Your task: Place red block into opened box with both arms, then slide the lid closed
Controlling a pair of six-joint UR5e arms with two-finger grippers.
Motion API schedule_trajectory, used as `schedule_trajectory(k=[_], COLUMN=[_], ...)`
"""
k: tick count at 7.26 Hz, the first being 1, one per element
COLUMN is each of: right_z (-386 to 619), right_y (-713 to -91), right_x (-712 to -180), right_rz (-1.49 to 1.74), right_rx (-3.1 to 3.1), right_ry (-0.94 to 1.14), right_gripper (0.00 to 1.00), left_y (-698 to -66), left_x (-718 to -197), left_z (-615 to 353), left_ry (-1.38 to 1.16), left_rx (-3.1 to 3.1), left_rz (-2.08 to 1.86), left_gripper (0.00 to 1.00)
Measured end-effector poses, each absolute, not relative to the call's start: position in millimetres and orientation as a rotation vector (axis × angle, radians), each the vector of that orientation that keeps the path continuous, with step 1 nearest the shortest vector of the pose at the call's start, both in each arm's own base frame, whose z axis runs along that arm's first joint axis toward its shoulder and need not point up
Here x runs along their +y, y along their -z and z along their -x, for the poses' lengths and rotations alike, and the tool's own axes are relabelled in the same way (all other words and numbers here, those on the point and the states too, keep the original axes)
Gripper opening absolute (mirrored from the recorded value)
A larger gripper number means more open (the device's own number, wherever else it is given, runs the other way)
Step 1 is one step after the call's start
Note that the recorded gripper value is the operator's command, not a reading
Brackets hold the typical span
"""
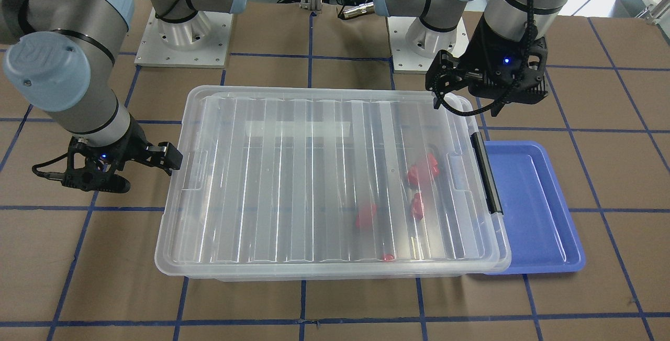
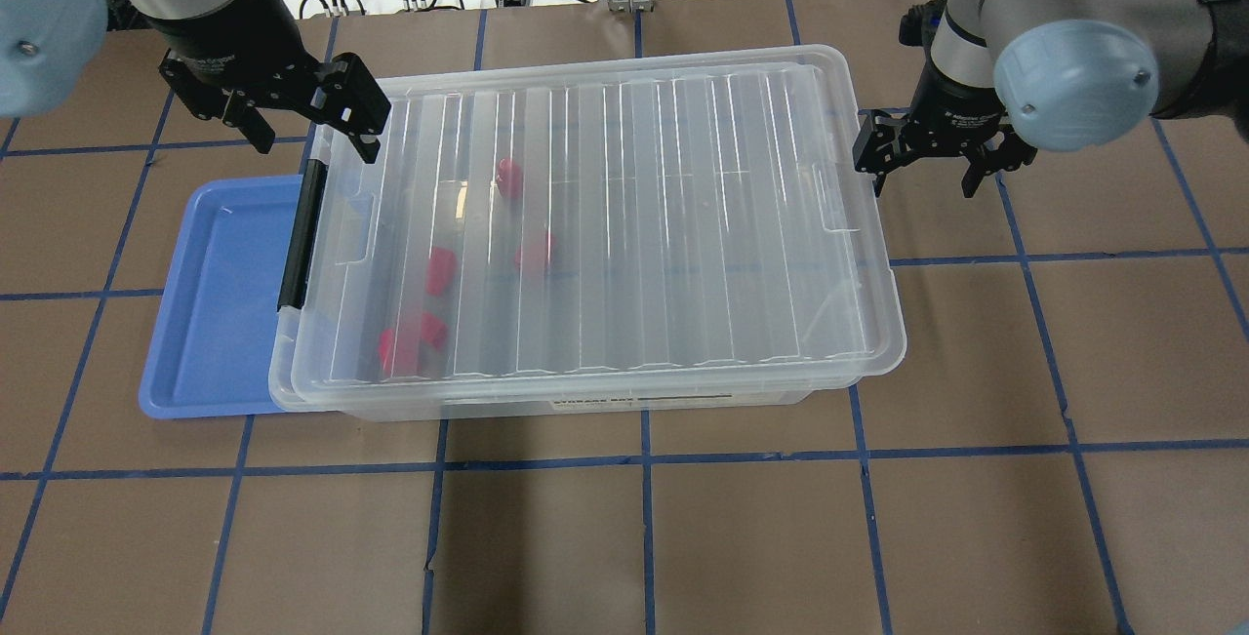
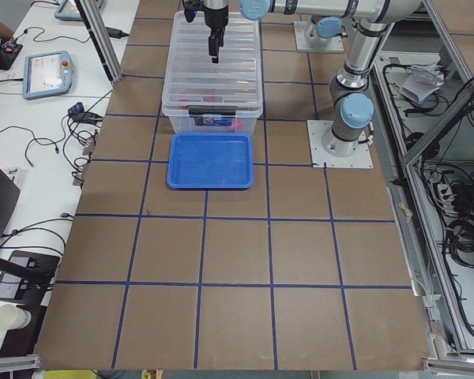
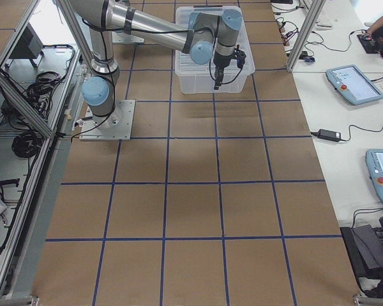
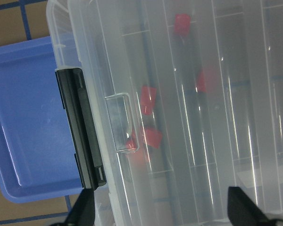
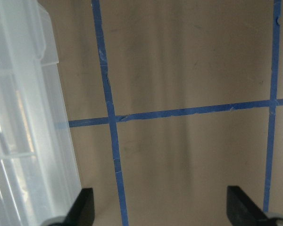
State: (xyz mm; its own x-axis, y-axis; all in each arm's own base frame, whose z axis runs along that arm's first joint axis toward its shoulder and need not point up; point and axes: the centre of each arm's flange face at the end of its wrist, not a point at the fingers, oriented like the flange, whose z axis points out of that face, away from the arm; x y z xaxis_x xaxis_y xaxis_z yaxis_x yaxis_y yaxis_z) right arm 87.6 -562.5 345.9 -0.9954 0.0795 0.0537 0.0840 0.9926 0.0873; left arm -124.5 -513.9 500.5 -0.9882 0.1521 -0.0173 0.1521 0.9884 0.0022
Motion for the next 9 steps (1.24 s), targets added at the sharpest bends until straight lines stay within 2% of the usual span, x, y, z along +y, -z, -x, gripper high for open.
schedule_trajectory(k=[3, 5, 9], right_z=[-86, -83, -97], right_y=[-359, -394, -486], right_x=[-565, -568, -500], right_rz=[0.130, 0.140, 0.136], right_rx=[-3.084, -3.081, -3.127], right_ry=[0.097, 0.027, 0.043], right_gripper=[1.00, 1.00, 1.00], left_y=[-501, -501, -502], left_x=[-515, -516, -511], left_z=[124, 124, 127], left_ry=[0.001, 0.001, 0.003], left_rx=[3.115, 3.115, 3.114], left_rz=[-0.239, -0.239, -0.247], left_gripper=[1.00, 1.00, 1.00])
